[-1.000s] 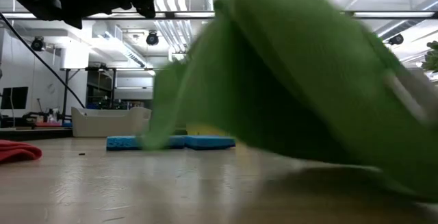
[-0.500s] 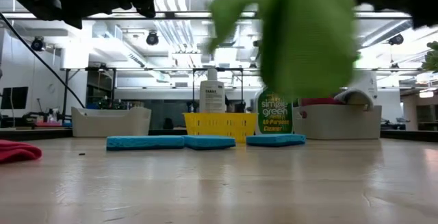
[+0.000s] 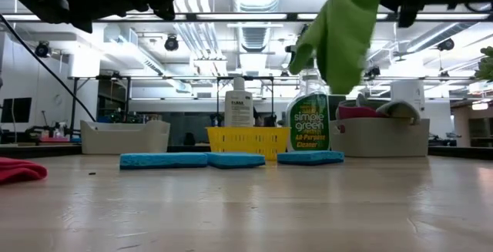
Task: Pick & Place Kitchen Items
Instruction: Put the green microfiber towel into the right gray bin
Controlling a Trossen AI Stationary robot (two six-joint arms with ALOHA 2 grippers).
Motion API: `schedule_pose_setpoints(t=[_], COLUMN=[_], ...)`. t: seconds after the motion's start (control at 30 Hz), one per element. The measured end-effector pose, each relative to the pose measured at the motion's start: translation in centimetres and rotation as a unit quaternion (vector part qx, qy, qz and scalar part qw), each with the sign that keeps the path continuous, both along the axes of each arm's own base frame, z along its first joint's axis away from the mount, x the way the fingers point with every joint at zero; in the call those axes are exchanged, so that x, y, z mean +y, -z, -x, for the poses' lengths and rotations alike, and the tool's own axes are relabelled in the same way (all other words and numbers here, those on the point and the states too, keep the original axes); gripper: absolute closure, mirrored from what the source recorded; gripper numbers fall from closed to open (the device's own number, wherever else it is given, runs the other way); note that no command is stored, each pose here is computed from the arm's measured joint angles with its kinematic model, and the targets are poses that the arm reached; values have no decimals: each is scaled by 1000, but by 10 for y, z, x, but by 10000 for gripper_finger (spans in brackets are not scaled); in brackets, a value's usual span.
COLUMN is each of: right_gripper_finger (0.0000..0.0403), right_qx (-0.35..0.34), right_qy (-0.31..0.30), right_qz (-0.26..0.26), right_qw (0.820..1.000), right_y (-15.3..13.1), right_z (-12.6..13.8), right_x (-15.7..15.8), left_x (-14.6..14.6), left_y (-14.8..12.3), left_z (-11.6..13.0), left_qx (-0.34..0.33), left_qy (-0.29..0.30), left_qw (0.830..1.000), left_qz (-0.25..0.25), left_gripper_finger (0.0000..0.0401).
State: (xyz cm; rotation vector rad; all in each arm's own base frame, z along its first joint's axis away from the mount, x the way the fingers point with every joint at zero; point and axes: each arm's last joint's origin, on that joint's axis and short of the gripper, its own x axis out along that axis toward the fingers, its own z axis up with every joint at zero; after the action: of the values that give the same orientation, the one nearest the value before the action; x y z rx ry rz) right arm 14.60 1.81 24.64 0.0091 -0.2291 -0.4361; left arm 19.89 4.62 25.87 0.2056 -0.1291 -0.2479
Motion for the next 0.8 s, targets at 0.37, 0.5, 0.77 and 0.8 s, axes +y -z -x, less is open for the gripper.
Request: schedule_pose_setpoints(t=[0.37,0.5,0.77,0.8], right_gripper_finger=[385,385,385,385], right_qx=[125,173,290,306], right_qy=[234,276,320,326], right_qz=[14,4,-76,-87], right_qw=[964,945,899,890], right_y=[-74,-86,-76,-73], right_z=[23,25,21,19], right_x=[-15,-21,-50,-56], left_x=[0,0,0,0], left_y=[0,0,0,0], left_z=[0,0,0,0], left_qx=[0,0,-1,-1], left_qy=[0,0,0,0], left_qw=[1000,1000,1000,1000], left_qz=[-2,-2,-2,-2], left_gripper_finger=[256,256,256,256])
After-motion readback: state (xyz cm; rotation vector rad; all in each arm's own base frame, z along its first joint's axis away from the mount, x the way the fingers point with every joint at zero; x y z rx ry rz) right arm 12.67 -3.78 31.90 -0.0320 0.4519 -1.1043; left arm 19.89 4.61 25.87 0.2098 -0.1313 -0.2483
